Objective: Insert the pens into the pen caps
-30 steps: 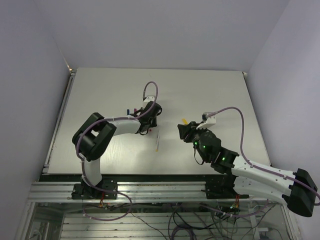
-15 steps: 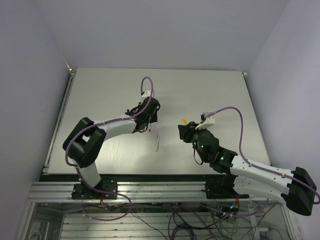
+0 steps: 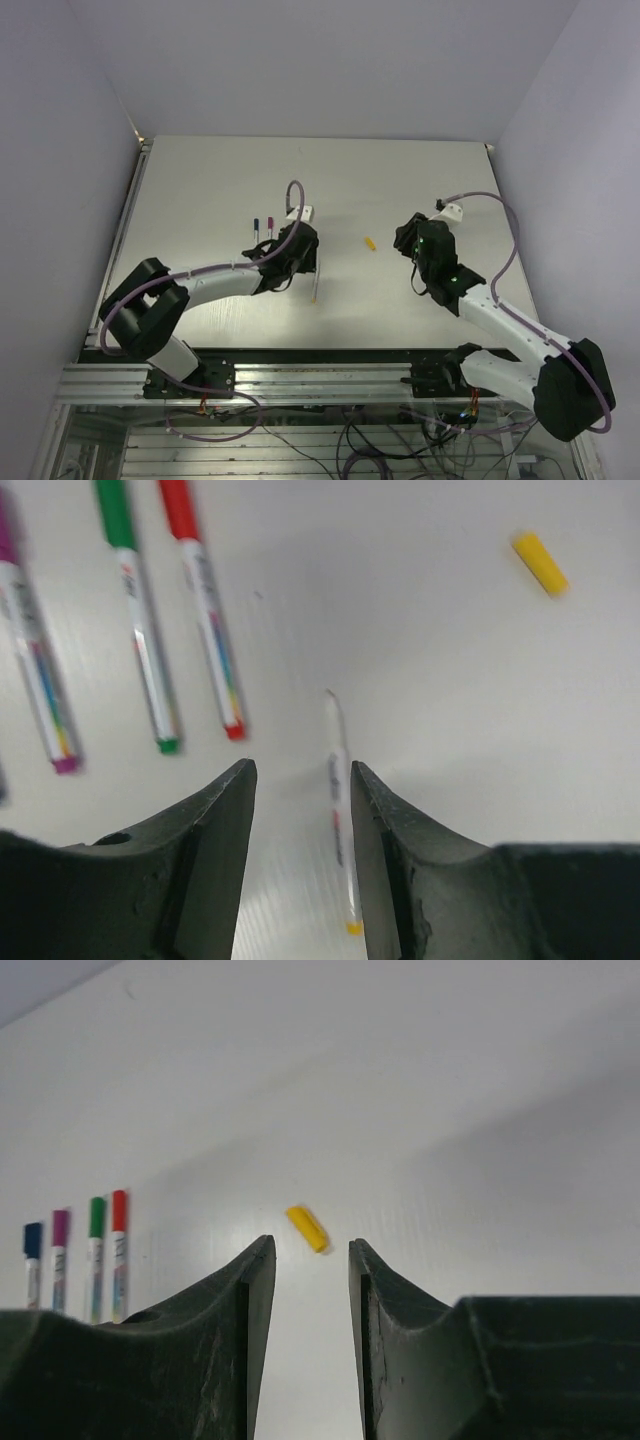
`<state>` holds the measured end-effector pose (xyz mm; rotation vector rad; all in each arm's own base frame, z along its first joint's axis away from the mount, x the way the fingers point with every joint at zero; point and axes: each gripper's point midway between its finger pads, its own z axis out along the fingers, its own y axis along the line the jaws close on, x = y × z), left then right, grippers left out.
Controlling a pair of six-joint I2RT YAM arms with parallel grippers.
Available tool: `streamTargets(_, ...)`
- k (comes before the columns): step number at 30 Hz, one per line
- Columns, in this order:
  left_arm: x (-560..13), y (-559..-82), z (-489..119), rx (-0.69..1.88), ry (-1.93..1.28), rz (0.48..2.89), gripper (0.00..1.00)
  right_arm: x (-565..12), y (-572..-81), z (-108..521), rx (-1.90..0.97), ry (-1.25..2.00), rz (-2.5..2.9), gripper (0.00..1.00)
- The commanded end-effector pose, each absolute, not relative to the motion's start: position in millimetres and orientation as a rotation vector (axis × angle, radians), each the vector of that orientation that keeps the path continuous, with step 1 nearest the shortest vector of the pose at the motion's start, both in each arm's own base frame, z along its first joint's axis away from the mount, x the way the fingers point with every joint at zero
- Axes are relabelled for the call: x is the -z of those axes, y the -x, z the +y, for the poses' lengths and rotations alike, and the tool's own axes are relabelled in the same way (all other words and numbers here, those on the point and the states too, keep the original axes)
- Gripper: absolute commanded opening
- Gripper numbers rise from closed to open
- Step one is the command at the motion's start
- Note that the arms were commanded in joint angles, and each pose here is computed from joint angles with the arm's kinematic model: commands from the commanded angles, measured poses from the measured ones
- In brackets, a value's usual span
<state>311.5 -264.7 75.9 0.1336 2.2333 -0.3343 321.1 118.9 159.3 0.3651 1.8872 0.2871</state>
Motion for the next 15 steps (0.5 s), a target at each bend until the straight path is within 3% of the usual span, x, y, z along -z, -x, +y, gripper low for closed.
streamTargets(1,-84.7,-281.9,-283.4,0.422,-0.237,2.218,0.53,-146.1,-330.9,122.1,-0.35,-0.307,1.986,0.35)
streamTargets(15,-53.1,-260.2,-285.1,0.307,-0.318,2.3,0.57,-123.9,-354.5,147.2,-0.379,-0.163,2.06,0.35)
